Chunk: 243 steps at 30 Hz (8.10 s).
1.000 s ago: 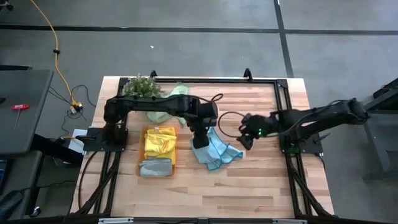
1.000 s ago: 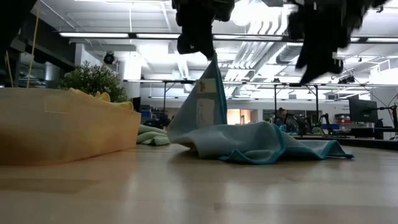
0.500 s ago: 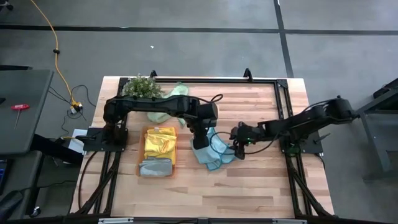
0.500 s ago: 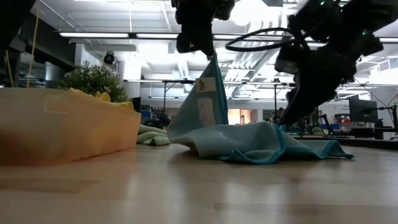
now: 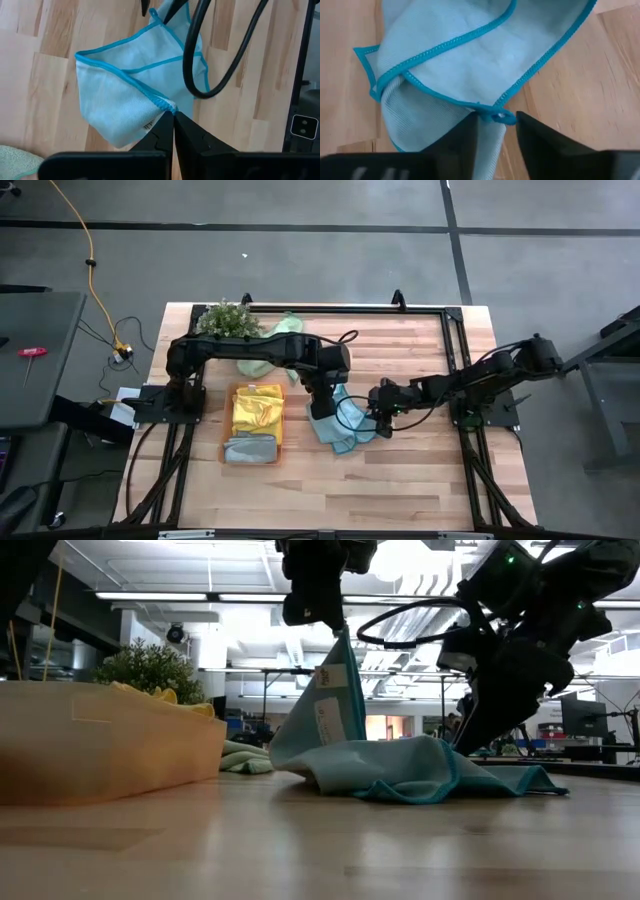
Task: Fold microfiber towels
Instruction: Fold the blue microfiber towel
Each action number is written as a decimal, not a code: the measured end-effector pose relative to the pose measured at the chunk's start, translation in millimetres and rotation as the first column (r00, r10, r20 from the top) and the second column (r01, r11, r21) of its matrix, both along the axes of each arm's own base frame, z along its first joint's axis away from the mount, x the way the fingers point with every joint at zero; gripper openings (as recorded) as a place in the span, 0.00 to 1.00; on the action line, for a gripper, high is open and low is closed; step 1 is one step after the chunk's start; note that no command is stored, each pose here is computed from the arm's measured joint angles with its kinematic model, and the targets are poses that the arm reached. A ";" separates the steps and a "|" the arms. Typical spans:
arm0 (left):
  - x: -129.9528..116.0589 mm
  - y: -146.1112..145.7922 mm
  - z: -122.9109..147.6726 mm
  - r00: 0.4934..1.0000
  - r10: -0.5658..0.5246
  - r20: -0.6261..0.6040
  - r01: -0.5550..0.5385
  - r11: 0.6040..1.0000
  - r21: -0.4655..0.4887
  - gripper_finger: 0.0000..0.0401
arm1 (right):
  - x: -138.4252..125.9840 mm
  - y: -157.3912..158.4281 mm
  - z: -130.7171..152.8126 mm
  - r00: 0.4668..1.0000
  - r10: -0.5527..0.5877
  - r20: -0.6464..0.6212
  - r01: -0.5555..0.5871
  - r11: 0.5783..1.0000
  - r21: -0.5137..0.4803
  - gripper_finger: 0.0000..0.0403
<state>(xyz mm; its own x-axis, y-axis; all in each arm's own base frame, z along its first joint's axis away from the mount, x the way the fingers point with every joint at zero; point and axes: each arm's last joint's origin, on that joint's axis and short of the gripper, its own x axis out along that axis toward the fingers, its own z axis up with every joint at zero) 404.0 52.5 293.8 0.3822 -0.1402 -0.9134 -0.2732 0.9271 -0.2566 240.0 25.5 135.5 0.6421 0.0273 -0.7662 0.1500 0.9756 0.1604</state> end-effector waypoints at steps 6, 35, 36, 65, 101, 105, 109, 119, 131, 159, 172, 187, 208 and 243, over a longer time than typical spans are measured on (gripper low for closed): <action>-0.1 0.8 0.0 1.000 0.002 0.000 -0.002 1.000 0.000 0.00 | 0.6 0.1 0.8 1.000 -0.005 0.009 0.005 1.000 0.006 0.13; -0.3 0.5 0.3 1.000 0.000 0.001 0.000 1.000 -0.002 0.00 | 9.8 0.8 13.4 0.996 -0.083 0.008 0.082 0.993 0.084 0.59; -0.3 0.5 0.3 1.000 0.000 0.001 0.000 1.000 -0.002 0.00 | 9.7 0.8 13.3 0.996 -0.084 0.007 0.084 0.993 0.086 0.58; -0.2 0.4 0.3 1.000 0.001 0.001 -0.001 1.000 -0.001 0.00 | 10.5 -8.2 13.2 0.983 -0.183 -0.022 0.184 0.960 0.213 0.35; 0.5 0.5 0.6 1.000 0.000 0.009 0.000 1.000 0.000 0.00 | 11.8 -9.6 14.1 0.909 -0.412 -0.064 0.407 0.842 0.354 0.27; 0.5 0.5 0.6 1.000 0.000 0.009 0.000 1.000 0.000 0.00 | 11.7 -9.4 14.0 0.910 -0.409 -0.066 0.404 0.842 0.356 0.33; 0.5 0.5 0.6 1.000 0.000 0.009 0.000 1.000 0.000 0.00 | 11.7 -9.3 14.0 0.904 -0.421 -0.075 0.417 0.830 0.371 0.35; 0.7 0.5 0.7 1.000 0.000 0.011 0.000 1.000 0.000 0.00 | 10.7 -9.3 13.1 0.905 -0.416 -0.087 0.418 0.832 0.364 0.31; 2.4 0.8 1.4 1.000 0.000 0.030 0.000 1.000 0.003 0.00 | 12.2 -7.9 5.2 0.919 -0.374 -0.124 0.393 0.844 0.365 0.20; -90.6 64.8 106.6 0.950 0.122 0.288 -0.192 0.955 0.228 0.00 | -70.0 -34.8 189.5 0.755 -0.517 0.405 0.436 0.856 0.280 0.00; -136.8 21.4 153.2 0.903 0.114 0.415 -0.214 0.955 0.204 0.00 | -93.0 -36.4 289.7 0.815 -0.412 0.407 0.385 0.910 0.152 0.00; -165.2 -60.9 177.6 0.879 0.071 0.472 -0.007 0.991 -0.135 0.00 | -109.9 14.7 346.6 0.947 0.054 0.317 -0.205 0.860 0.467 0.00; -49.2 6.1 47.9 0.996 0.072 -0.048 -0.061 0.976 0.211 0.00 | -90.0 2.5 205.5 0.877 -0.384 -0.290 0.414 0.909 0.050 0.00; 2.1 147.2 -70.8 0.948 0.283 -0.143 -0.143 0.783 0.605 0.00 | -101.4 -90.0 87.2 0.500 -0.807 -0.316 0.729 0.589 -0.349 0.00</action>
